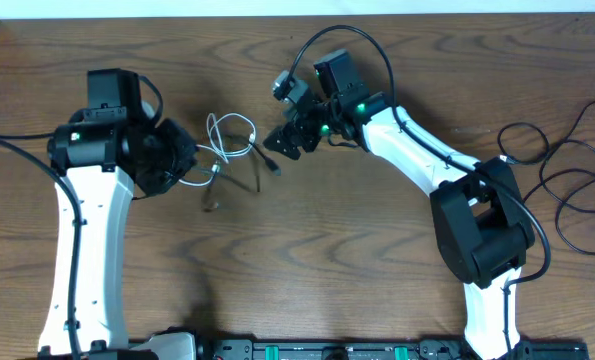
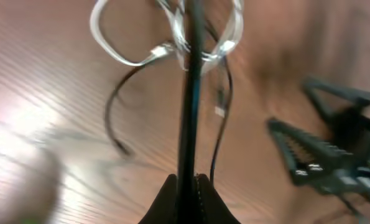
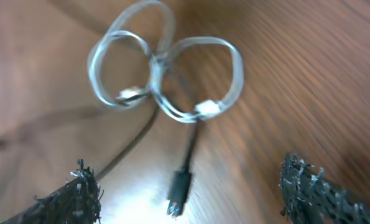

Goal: Untangle cables
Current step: 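Move the right gripper left to the white cable beside the left gripper, then grasp the white cable with the right gripper and lift it up, then carry the white cable to the far right pile and release it, then move the right gripper back to the black cable near the left gripper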

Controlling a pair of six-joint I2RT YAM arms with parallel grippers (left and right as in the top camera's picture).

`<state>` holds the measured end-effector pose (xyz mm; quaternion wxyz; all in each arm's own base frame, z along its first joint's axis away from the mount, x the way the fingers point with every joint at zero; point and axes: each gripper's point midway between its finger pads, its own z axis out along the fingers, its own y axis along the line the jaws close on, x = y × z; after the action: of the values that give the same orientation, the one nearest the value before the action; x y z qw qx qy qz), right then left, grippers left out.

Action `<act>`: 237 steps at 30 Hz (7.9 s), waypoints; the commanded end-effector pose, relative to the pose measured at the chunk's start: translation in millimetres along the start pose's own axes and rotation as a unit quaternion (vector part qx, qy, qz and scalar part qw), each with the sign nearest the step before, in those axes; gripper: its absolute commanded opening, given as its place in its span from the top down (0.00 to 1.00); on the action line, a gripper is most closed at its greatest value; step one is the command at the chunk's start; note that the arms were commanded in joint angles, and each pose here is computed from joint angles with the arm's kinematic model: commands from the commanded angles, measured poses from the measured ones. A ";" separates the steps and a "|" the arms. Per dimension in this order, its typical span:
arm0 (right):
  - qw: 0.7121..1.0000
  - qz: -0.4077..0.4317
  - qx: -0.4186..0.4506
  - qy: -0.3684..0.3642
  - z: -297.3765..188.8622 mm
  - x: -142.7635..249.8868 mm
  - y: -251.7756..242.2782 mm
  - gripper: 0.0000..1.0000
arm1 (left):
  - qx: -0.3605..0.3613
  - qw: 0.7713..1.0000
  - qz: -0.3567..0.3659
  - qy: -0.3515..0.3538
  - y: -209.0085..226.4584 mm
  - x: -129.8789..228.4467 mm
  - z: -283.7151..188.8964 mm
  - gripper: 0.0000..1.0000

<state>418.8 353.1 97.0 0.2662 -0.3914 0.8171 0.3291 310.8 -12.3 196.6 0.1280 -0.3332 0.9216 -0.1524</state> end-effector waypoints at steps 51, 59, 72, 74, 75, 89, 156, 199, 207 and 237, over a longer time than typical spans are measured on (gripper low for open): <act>0.984 0.129 0.013 -0.118 47.2 -57.4 28.9 0.99 | -0.113 0.987 0.083 -0.077 80.9 -12.7 103.4 0.93; 0.983 0.133 -0.005 -0.126 -35.6 -86.0 35.9 0.99 | -0.109 0.988 0.074 -0.083 80.7 -13.9 105.6 0.93; 0.978 0.092 -0.017 -0.187 -141.0 -127.6 66.5 0.99 | -0.105 0.988 0.075 -0.089 80.3 -16.0 109.9 0.93; 0.977 0.069 -0.028 -0.200 -153.5 -134.3 74.3 0.99 | -0.106 0.988 0.075 -0.089 80.5 -16.1 110.8 0.93; 0.976 0.054 -0.033 -0.208 -159.8 -138.3 78.3 0.99 | -0.106 0.988 0.075 -0.088 80.7 -16.0 111.1 0.93; 0.922 -0.102 -0.025 -0.372 -253.8 -207.3 120.9 0.99 | -0.107 0.988 0.075 -0.087 80.9 -15.7 111.6 0.92; 0.763 0.396 0.509 -0.023 -393.8 183.0 -286.5 0.99 | -0.106 0.988 0.067 -0.087 81.4 -15.1 112.0 0.91; 0.801 0.428 0.419 -0.012 -351.7 197.8 -284.0 0.99 | -0.111 0.989 0.065 -0.080 83.5 -15.4 120.2 0.85; 0.737 0.460 0.492 0.055 -372.1 251.4 -295.0 0.98 | -0.107 0.989 0.065 -0.080 82.1 -15.6 120.5 0.85; 0.901 0.359 0.243 -0.003 -210.4 115.9 -221.7 0.62 | -0.081 0.993 0.040 -0.076 71.6 -15.4 129.6 0.86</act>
<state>499.0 -2.9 81.9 0.2261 0.0466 0.9570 0.1756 325.7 33.2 62.3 0.1887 -0.3042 0.9334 -0.0267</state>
